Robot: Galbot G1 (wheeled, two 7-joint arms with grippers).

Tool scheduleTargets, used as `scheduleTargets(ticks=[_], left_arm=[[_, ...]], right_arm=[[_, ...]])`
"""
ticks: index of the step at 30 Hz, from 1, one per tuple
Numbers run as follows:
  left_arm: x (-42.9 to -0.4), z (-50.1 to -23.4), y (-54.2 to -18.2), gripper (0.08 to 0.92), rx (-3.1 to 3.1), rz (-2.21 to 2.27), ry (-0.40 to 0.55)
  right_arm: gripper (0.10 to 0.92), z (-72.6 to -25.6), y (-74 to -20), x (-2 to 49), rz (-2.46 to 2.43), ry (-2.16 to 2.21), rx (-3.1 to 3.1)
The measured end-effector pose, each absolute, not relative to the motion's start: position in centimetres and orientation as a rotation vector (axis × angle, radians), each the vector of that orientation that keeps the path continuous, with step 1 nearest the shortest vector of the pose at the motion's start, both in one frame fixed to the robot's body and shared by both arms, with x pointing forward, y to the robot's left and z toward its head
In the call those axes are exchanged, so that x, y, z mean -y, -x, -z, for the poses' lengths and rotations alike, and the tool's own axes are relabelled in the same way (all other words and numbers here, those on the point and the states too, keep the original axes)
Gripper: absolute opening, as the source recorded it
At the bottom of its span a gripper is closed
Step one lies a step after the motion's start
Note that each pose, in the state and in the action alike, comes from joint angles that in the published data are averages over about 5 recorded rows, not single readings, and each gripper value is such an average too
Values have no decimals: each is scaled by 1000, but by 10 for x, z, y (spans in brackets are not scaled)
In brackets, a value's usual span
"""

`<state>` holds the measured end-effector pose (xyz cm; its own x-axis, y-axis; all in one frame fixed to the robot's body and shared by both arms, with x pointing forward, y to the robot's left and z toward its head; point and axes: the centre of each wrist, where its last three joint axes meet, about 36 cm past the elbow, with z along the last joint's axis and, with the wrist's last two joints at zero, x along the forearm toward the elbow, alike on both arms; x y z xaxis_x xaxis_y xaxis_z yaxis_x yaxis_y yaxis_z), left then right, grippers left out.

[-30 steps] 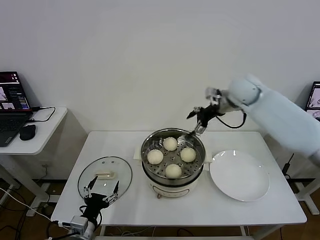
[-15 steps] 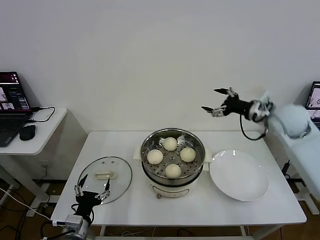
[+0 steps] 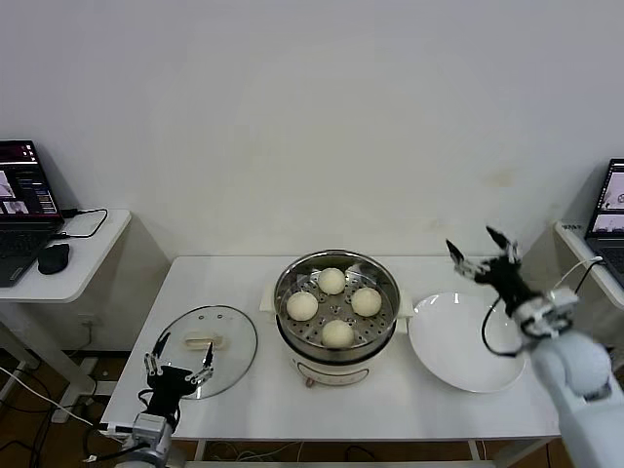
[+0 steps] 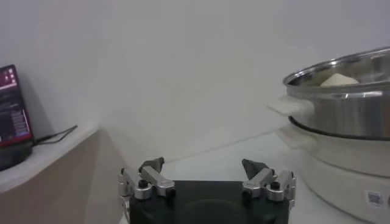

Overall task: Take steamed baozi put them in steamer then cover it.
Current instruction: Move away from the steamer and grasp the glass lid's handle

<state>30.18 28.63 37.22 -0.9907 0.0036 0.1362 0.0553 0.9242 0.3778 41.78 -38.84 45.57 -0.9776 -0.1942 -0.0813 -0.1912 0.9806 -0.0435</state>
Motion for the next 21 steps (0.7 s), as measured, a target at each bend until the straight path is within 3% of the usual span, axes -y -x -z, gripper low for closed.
scheduleTargets(ticks=[8, 21], left_arm=[[-293, -366, -311, 823, 2899, 981, 14], [-289, -341, -312, 823, 2475, 1834, 53]], right_arm=[[823, -400, -357, 387, -162, 79, -3135], [823, -393, -321, 394, -243, -117, -3143]])
